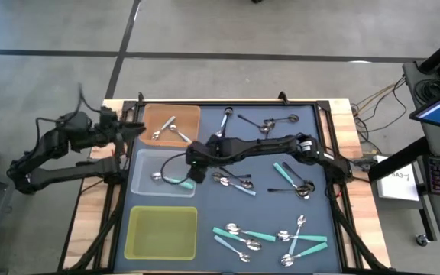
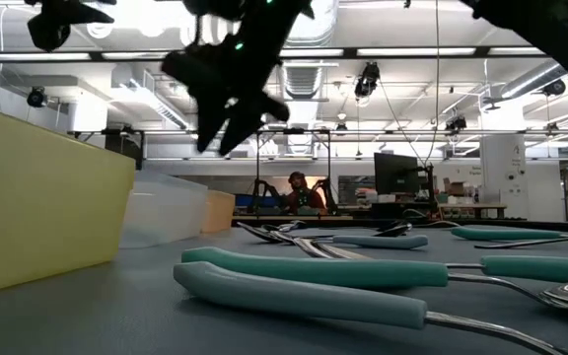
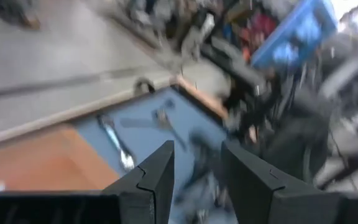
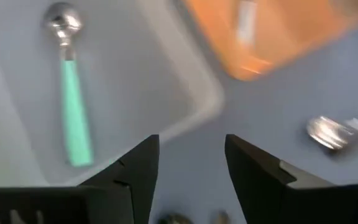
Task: Sort silverware by color (type)
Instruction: Put the light blue spoon into the orange bin
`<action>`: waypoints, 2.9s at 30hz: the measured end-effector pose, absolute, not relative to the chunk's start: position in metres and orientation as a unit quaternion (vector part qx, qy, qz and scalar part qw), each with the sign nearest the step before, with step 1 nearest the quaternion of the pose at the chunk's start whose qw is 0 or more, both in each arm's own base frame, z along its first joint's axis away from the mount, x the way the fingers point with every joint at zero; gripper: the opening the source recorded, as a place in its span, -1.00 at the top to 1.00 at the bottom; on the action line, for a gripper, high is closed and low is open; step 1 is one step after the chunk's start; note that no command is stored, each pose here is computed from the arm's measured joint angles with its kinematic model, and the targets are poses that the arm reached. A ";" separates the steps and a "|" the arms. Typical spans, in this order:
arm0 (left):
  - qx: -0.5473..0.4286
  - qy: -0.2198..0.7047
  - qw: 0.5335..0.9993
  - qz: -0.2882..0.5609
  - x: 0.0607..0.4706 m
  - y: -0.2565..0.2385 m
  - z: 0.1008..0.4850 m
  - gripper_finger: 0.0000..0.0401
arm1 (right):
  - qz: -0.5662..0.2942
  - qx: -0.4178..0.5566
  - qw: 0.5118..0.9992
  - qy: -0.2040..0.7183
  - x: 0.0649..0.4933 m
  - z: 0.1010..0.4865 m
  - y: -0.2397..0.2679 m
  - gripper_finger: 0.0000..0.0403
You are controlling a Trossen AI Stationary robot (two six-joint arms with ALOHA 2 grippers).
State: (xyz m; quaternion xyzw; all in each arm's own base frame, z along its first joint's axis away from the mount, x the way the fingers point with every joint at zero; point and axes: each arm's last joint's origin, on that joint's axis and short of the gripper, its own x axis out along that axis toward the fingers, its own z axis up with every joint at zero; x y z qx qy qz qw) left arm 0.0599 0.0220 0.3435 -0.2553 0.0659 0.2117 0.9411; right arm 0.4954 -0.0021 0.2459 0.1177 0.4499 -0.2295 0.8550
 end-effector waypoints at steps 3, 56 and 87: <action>-0.245 0.119 0.943 0.194 0.070 0.024 0.335 0.43 | -0.257 0.126 0.834 0.472 0.478 0.259 -0.003 0.16; -0.015 0.509 0.859 -0.057 0.377 -0.009 0.182 0.43 | -0.288 0.182 0.807 0.482 0.215 0.235 0.013 0.27; 0.112 0.574 0.806 -0.092 0.445 -0.023 0.126 0.46 | -0.285 0.173 0.806 0.489 0.214 0.232 0.013 0.28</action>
